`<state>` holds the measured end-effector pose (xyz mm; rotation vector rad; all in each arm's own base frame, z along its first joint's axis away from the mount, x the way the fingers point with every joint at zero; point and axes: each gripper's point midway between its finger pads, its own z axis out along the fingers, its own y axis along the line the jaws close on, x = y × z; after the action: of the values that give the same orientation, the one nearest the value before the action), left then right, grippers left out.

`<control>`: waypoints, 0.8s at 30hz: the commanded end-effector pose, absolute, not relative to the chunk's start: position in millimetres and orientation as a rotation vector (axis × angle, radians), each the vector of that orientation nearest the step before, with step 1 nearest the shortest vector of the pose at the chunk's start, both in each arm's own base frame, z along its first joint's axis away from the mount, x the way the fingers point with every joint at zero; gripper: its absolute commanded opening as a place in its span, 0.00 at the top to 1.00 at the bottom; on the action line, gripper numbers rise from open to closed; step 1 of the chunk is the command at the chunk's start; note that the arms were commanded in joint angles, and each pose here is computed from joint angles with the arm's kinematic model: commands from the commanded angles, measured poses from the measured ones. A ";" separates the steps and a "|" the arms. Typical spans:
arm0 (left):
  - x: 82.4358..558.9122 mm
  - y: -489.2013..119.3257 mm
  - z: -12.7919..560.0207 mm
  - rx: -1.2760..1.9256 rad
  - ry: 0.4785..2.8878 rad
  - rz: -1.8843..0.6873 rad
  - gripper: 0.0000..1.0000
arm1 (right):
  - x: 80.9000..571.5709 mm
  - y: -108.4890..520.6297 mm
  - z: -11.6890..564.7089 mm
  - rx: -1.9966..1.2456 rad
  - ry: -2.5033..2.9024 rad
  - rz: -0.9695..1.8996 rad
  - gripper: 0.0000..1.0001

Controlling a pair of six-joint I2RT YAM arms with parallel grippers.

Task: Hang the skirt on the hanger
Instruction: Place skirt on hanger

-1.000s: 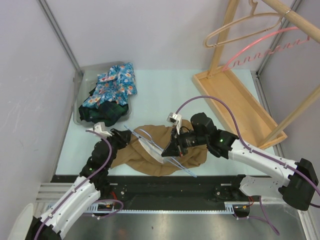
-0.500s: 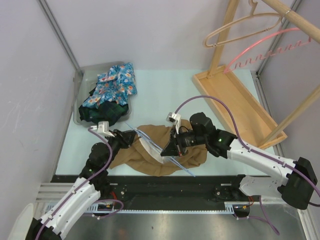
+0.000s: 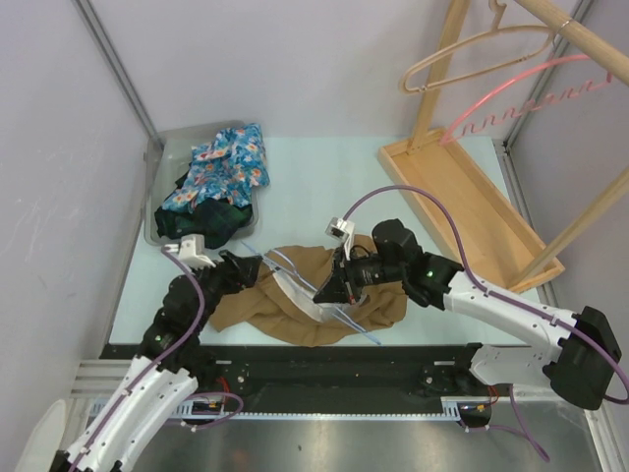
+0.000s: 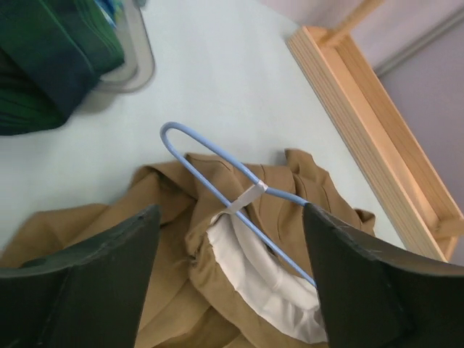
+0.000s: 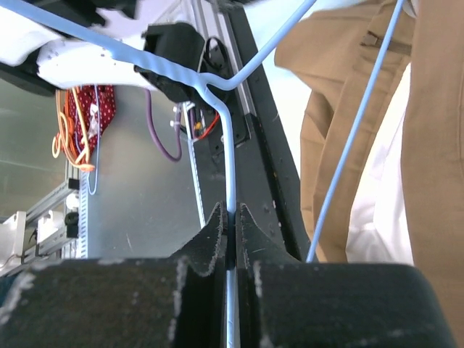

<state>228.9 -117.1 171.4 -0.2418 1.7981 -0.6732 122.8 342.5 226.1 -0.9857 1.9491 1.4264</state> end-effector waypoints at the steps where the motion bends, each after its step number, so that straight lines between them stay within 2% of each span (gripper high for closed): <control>1: 219.1 -81.9 199.2 -0.370 1.814 -0.525 0.09 | 133.8 348.4 251.4 -0.975 1.817 1.477 1.00; 3: 215.8 -83.9 210.3 -0.325 1.820 -0.526 0.05 | 141.8 346.0 254.7 -0.954 1.810 1.502 1.00; 7: 211.9 -109.9 251.0 -0.075 1.804 -0.598 0.05 | 139.6 339.1 266.0 -0.996 1.768 1.667 1.00; 9: 207.3 -122.6 259.2 0.075 1.809 -0.618 0.05 | 140.1 335.4 271.3 -1.017 1.744 1.733 1.00; 13: 176.8 -169.7 281.2 0.460 1.759 -0.839 0.09 | 125.5 329.4 265.7 -1.164 1.754 1.818 1.00; 16: 166.4 -176.6 299.4 0.576 1.665 -0.865 0.09 | 119.7 327.0 258.9 -1.212 1.799 1.827 1.00; 19: 162.7 -179.6 302.0 0.653 1.648 -0.861 0.09 | 116.7 325.0 259.0 -1.221 1.821 1.839 1.00; 24: 146.5 -204.4 289.8 0.809 1.638 -1.039 0.09 | 107.6 326.8 270.9 -1.259 1.779 1.928 1.00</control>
<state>166.9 -182.8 285.9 0.6111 1.7183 -0.8892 120.5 325.4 241.8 -1.1394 1.9239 1.8280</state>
